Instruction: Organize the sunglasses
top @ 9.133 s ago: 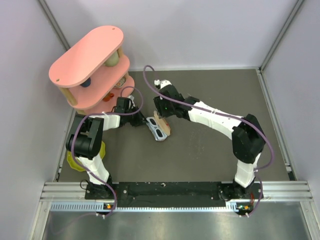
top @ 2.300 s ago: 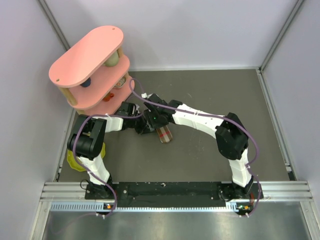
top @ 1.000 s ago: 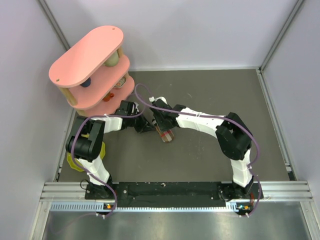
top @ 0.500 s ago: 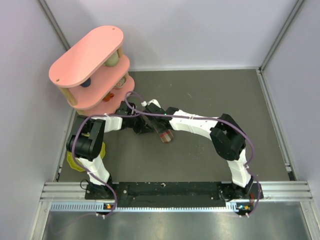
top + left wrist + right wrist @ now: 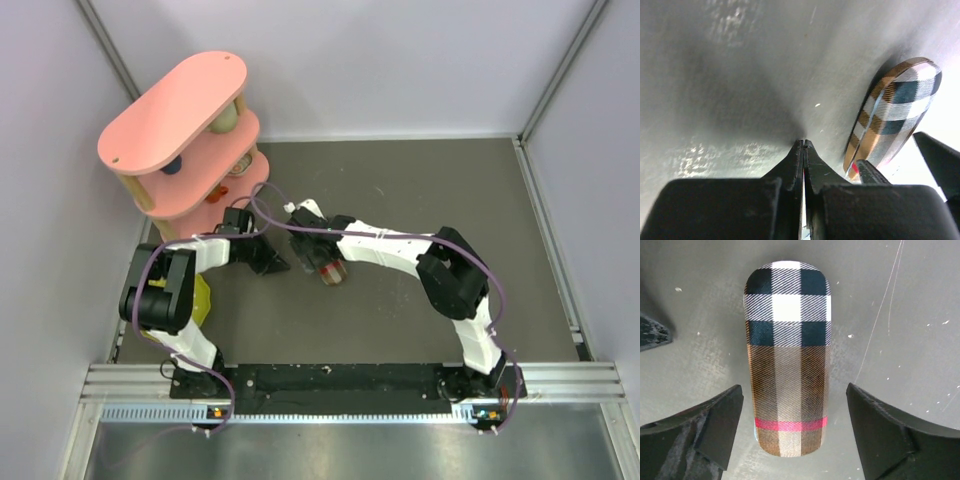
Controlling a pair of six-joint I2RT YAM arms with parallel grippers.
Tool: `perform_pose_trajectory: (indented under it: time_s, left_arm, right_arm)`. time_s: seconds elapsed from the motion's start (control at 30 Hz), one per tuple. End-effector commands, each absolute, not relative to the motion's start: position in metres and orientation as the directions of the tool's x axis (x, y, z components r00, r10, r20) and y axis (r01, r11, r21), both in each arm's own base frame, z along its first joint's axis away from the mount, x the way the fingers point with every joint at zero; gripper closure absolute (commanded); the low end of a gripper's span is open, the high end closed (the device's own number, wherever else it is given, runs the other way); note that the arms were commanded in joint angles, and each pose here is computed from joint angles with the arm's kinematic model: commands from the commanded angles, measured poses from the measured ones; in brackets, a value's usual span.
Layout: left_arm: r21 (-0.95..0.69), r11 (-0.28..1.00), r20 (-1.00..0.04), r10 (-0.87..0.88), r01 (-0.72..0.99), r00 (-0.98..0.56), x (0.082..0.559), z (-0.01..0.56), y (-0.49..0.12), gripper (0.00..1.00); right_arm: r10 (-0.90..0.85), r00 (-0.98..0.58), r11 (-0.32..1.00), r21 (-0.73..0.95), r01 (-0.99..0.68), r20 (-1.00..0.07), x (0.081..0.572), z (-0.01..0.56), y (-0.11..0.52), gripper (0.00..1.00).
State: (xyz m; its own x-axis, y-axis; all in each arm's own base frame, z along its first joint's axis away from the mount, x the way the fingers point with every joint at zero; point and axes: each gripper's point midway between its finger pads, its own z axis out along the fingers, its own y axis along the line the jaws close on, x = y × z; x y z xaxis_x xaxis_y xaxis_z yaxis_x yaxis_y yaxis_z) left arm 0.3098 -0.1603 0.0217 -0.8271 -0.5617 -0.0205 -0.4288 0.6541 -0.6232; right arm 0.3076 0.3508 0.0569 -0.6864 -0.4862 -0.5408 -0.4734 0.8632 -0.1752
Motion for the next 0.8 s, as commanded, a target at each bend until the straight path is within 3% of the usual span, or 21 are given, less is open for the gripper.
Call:
perform_pose_trajectory:
  time_s: [0.0, 0.3, 0.4, 0.53, 0.63, 0.77]
  left_arm:
    - [-0.626, 0.664, -0.054, -0.561, -0.41, -0.826, 0.305, 0.028, -0.149, 1.0]
    - [-0.627, 0.66, -0.067, -0.576, -0.415, -0.815, 0.301, 0.032, -0.135, 1.0]
    - [-0.624, 0.662, -0.073, -0.578, -0.415, -0.813, 0.299, 0.034, -0.131, 1.0]
    - [-0.628, 0.663, -0.075, -0.573, -0.408, -0.816, 0.297, 0.035, -0.13, 1.0]
    - [-0.637, 0.667, -0.082, -0.557, -0.386, -0.827, 0.296, 0.038, -0.131, 1.0]
    - [-0.647, 0.677, -0.11, -0.537, -0.349, -0.837, 0.296, 0.044, -0.132, 0.98]
  right_arm:
    - [-0.439, -0.678, 0.874, -0.106, -0.474, -0.589, 0.317, 0.081, 0.364, 0.12]
    - [-0.497, -0.708, 0.843, -0.085, -0.532, -0.501, 0.309, 0.042, 0.359, 0.13]
    - [-0.494, -0.715, 0.847, -0.087, -0.525, -0.495, 0.312, 0.036, 0.357, 0.2]
    - [-0.442, -0.747, 0.88, -0.081, -0.468, -0.496, 0.32, 0.035, 0.346, 0.47]
    - [-0.353, -0.792, 0.927, -0.074, -0.367, -0.499, 0.332, 0.036, 0.32, 0.6]
    - [-0.206, -0.836, 0.978, -0.079, -0.193, -0.509, 0.352, 0.035, 0.269, 0.63]
